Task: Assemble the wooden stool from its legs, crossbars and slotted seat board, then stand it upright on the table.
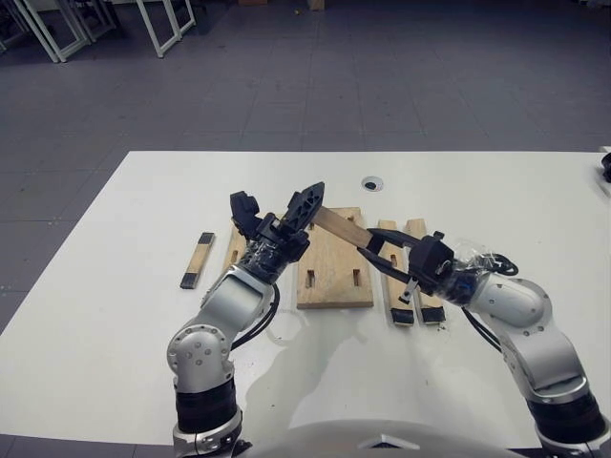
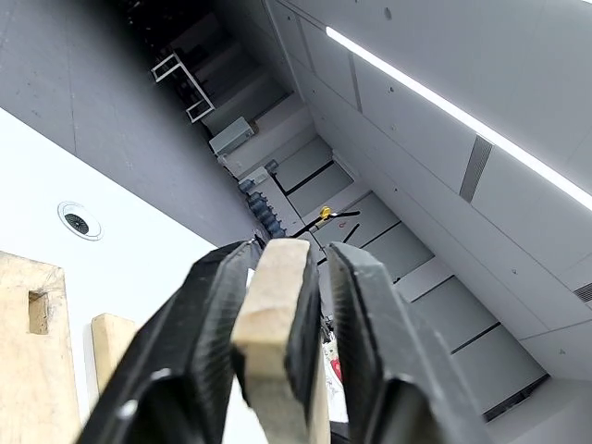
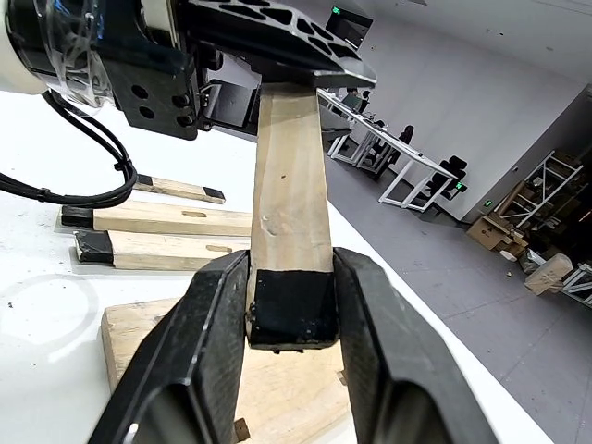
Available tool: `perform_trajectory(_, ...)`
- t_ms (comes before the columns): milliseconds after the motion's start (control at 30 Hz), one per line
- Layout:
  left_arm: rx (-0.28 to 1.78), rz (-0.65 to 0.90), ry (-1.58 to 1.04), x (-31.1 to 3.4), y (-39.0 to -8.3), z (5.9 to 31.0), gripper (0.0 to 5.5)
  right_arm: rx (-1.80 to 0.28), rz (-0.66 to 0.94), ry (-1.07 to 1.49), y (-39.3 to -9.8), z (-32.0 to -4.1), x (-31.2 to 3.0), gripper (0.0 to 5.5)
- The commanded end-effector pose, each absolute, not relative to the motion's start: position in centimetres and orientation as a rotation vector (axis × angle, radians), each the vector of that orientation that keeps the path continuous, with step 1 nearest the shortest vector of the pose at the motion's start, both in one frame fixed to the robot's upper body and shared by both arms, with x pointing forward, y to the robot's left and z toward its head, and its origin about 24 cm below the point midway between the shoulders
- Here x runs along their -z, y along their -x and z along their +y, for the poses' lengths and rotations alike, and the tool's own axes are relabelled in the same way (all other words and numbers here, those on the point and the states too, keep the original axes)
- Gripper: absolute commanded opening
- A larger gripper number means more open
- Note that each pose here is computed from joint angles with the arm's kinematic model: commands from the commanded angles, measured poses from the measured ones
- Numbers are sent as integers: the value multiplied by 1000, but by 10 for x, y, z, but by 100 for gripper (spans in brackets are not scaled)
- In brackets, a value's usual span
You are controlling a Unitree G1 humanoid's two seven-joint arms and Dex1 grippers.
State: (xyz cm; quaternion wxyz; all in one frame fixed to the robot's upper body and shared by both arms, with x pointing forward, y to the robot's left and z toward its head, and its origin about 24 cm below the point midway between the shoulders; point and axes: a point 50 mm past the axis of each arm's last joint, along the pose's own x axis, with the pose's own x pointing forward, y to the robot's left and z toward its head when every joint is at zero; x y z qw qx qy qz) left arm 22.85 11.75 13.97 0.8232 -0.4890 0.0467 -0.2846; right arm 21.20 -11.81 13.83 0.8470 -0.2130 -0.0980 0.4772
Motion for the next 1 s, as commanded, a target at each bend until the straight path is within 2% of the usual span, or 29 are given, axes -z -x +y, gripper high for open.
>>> perform_trajectory(33,608,145,1033,-133,-227,118,70,-999,-214,464,-211,-119,-140,129)
perform_trajectory(167,592,155,1043,-129,-227,121,53,-989,-209,455,-213,-119,-141,129)
perform_trajectory(200,584,154,1046,-129,-227,122,52,-987,-204,456,-213,-119,-140,168)
perform_trajectory(267,540,119,1052,-133,-232,131,43,-983,-161,505,-215,-124,-134,203)
perform_trajectory(367,392,22,980,-143,-241,164,43,-980,-45,649,-214,-138,-112,251)
perform_trajectory(467,72,-44,543,-146,-244,216,43,-917,16,709,-218,-151,-101,254)
perform_trajectory(533,-48,-47,304,-144,-241,231,43,-888,34,721,-220,-155,-98,254)
perform_trajectory(633,-83,-8,195,-127,-235,233,43,-872,45,731,-220,-157,-95,254)
perform_trajectory(833,-83,48,212,-89,-232,231,43,-869,60,740,-221,-160,-93,254)
perform_trajectory(1000,-105,20,175,-84,-237,240,43,-877,70,741,-217,-160,-92,254)
